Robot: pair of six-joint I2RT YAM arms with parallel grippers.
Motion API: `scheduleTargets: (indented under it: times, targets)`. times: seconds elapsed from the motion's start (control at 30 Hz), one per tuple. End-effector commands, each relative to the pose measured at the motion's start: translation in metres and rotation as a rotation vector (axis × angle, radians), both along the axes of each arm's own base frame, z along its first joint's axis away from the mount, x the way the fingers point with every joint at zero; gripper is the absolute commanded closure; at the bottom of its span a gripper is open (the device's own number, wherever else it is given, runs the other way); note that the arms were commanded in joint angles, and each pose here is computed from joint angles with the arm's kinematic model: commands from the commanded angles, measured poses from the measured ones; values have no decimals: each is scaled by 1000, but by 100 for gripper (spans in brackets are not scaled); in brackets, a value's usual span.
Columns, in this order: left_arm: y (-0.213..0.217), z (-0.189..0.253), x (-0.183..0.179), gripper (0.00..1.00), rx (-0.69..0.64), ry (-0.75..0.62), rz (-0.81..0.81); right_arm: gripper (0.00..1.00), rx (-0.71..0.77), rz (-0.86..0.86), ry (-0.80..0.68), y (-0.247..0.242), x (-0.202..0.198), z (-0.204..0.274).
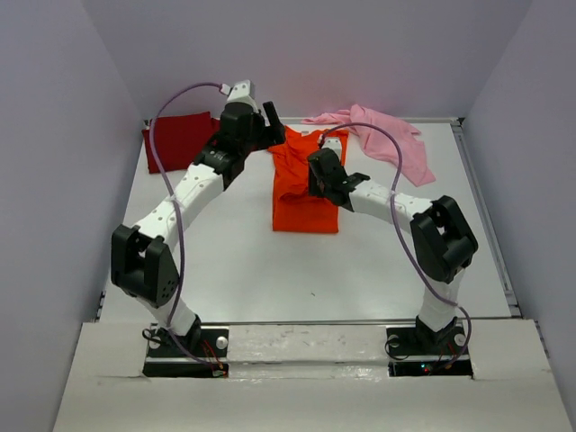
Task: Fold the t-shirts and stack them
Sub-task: Fold the tshirt
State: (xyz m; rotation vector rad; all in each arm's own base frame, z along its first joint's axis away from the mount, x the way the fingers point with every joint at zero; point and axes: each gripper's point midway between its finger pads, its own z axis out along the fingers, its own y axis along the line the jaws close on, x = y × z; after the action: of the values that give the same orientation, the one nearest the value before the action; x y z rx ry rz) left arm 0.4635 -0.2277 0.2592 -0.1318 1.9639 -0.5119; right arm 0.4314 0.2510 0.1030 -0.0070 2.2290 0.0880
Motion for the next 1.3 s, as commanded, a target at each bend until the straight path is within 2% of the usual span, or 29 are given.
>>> scheduleTargets:
  times: [0.0,0.07,0.1,0.17,0.23,0.37,0.57,0.9,1.27]
  targets:
    - [38,50,-12,15,41,-69,-11,49,86,125,-19,31,2,27]
    - [60,53,-15,15,82,-105,54,46,99,153,4,38,1,20]
    - [65,39,-16,15,87,-109,75,46,118,179,14,45,0,18]
    - [70,47,-24,15,50,-163,84,46,119,201,46,51,0,3]
    - [72,47,-26,15,-5,-158,52,42,133,240,66,64,-2,-2]
    - [71,55,-31,14,-34,-161,15,27,115,255,93,66,-2,-19]
    - [91,63,-29,14,-47,-176,59,25,136,292,123,80,-12,-26]
    - [98,63,-28,14,-60,-173,68,25,147,336,157,106,-39,-28]
    - [98,63,-29,14,-62,-181,65,25,52,290,125,101,-17,-39]
